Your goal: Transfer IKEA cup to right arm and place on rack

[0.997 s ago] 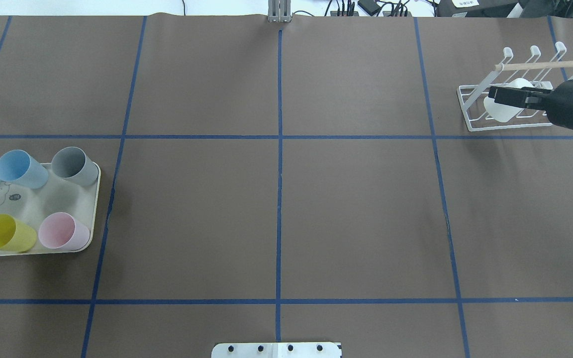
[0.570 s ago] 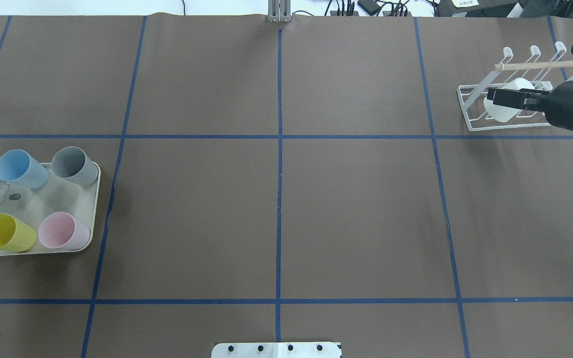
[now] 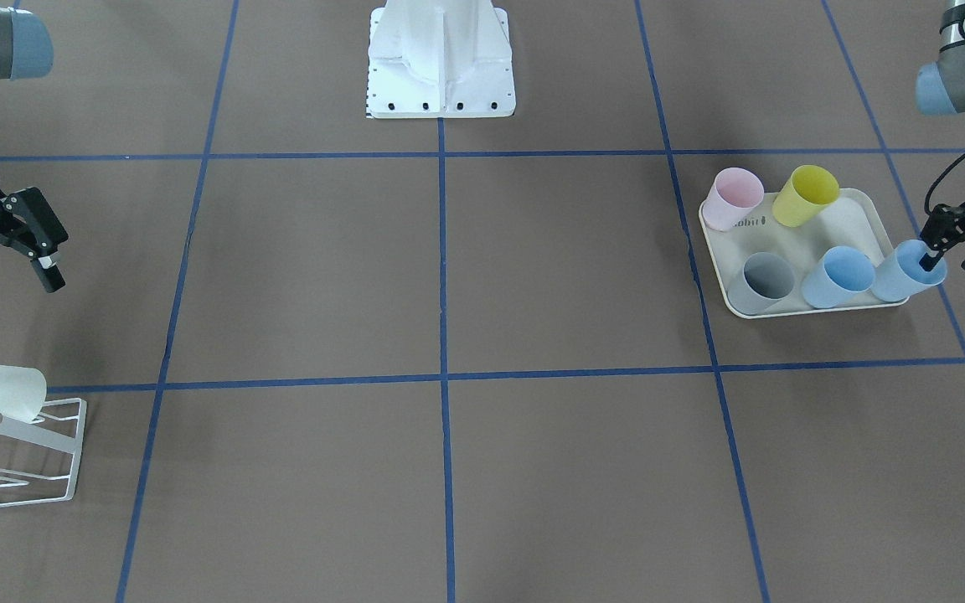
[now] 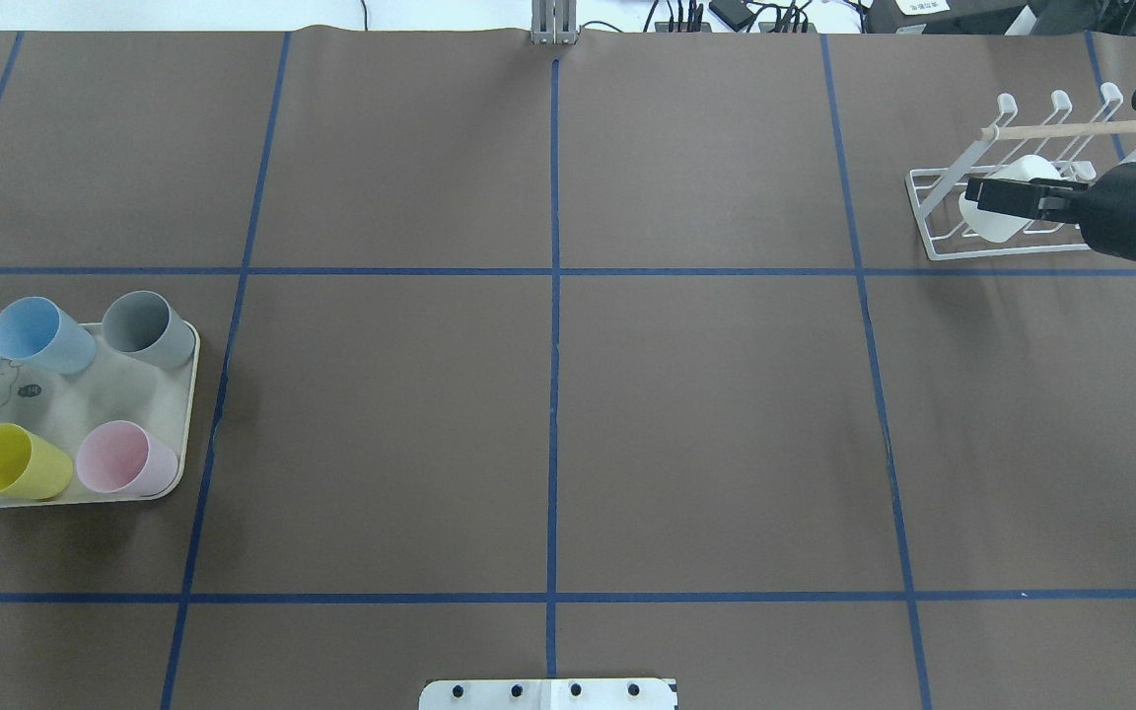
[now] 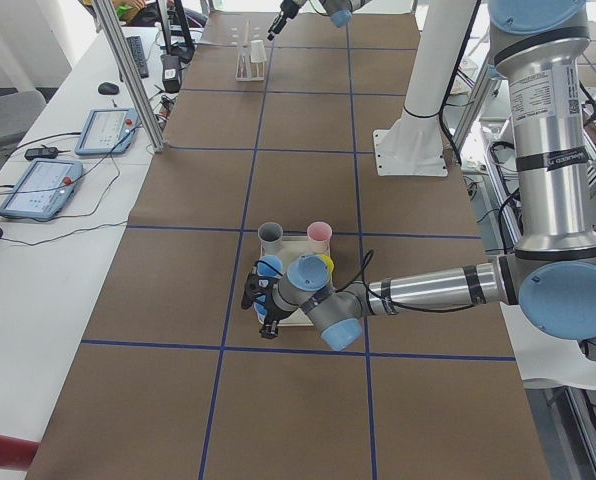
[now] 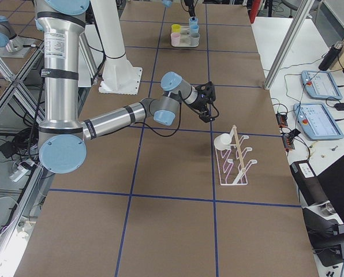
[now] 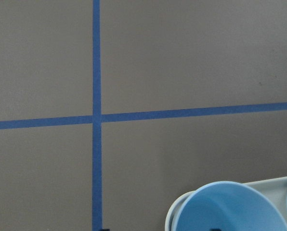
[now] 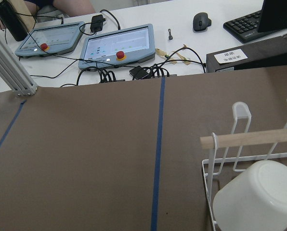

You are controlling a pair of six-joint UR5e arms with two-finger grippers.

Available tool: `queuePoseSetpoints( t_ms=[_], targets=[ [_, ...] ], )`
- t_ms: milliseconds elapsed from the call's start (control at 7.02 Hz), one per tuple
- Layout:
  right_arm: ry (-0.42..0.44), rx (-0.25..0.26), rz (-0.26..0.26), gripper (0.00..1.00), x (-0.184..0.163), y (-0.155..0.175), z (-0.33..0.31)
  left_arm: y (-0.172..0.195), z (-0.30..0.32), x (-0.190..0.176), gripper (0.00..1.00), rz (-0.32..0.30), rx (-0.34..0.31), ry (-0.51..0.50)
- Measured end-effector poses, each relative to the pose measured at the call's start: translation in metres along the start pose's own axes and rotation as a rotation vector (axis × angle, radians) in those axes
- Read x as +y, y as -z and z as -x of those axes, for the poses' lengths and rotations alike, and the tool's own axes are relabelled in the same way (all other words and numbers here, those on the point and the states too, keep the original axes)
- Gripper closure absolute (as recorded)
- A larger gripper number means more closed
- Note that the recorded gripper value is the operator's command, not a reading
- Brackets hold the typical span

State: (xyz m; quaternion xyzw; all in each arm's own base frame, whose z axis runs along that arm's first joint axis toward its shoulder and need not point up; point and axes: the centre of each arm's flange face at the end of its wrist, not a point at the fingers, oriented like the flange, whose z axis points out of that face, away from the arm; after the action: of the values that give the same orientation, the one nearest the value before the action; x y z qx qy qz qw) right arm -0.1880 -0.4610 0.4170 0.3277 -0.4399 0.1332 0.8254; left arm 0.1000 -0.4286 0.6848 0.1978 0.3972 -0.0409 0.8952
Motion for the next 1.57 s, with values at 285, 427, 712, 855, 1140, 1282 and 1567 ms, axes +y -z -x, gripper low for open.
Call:
queuePoseSetpoints(
  t_ms=[285,427,712,855,1140,1282,1567],
  targets=[
    [0.000,0.000,0.000,0.00,0.000,0.000,0.000,-0.001,-0.003,-0.003,1.00,-0.002,0.005,0.014],
    [0.000,-0.001,0.000,0.00,0.000,0.000,0.000,-0.001,-0.003,-0.003,1.00,-0.002,0.006,0.020],
    [0.000,-0.001,0.000,0.00,0.000,0.000,0.001,-0.001,-0.004,-0.004,1.00,-0.004,0.007,0.021],
    [0.000,-0.002,0.000,0.00,0.000,0.000,0.001,0.002,-0.008,-0.006,1.00,-0.004,0.017,0.018],
    [0.001,-0.004,-0.001,0.00,-0.001,0.000,0.002,0.030,-0.024,-0.020,1.00,-0.013,0.088,0.013],
    [0.001,-0.005,-0.002,0.00,-0.002,-0.001,0.003,0.061,-0.025,-0.036,1.00,-0.059,0.119,0.023],
    [-0.008,-0.008,-0.002,0.00,-0.002,-0.002,0.006,0.112,-0.031,-0.064,1.00,-0.128,0.127,0.061]
  ],
)
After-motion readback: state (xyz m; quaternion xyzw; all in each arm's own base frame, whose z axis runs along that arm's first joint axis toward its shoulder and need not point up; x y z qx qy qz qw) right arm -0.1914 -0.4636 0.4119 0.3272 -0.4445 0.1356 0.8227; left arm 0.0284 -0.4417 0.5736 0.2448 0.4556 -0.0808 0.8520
